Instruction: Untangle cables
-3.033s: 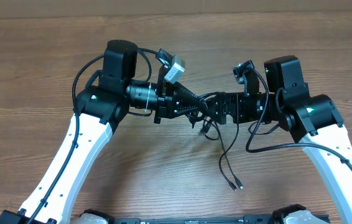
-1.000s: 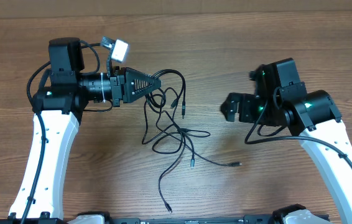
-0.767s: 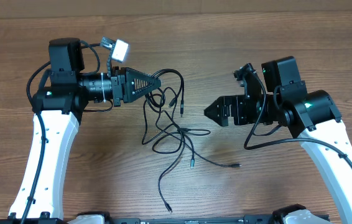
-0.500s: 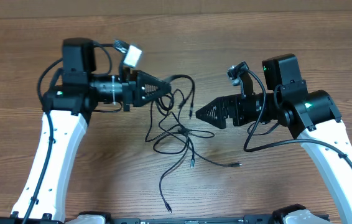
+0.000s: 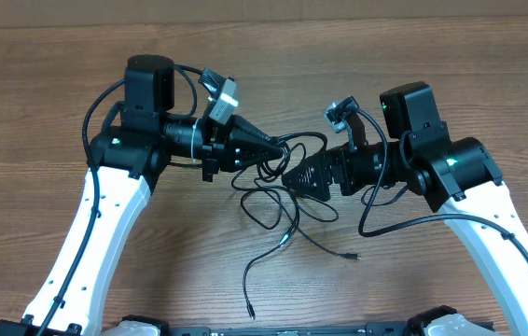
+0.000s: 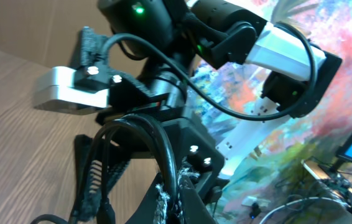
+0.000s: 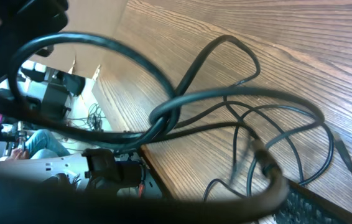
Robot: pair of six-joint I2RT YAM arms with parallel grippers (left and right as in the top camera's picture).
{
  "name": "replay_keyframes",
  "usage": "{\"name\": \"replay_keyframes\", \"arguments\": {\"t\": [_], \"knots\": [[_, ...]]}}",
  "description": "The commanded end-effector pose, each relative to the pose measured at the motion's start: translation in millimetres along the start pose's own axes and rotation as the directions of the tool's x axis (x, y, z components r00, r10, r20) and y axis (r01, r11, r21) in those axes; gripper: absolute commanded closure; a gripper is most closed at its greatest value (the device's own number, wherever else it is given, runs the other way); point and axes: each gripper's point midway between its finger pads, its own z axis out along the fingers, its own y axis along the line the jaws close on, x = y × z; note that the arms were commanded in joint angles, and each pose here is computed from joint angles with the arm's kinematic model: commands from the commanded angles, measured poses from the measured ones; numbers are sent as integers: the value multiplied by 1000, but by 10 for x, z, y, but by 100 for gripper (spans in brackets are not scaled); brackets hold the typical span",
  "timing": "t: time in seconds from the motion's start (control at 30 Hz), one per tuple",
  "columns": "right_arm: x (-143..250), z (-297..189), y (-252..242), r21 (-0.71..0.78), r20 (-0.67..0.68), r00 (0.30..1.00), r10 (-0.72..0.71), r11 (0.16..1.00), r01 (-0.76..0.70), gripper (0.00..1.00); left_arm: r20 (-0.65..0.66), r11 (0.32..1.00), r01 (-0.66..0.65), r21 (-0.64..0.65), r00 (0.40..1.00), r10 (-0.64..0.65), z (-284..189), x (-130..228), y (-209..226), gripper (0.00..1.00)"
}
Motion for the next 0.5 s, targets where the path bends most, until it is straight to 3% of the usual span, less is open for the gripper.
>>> {"name": "replay_keyframes", "arguments": {"t": [0.0,0.47], "knots": [[-25,12,-21,16,6,1000,-9,1000,8,0,4,994,-82,78,997,82,77,-80,-244,96],[-115,-61,-478,276,81,994,78,956,-98,0,-20,985,-93,147,995,97,273,-43,-376,96]]}}
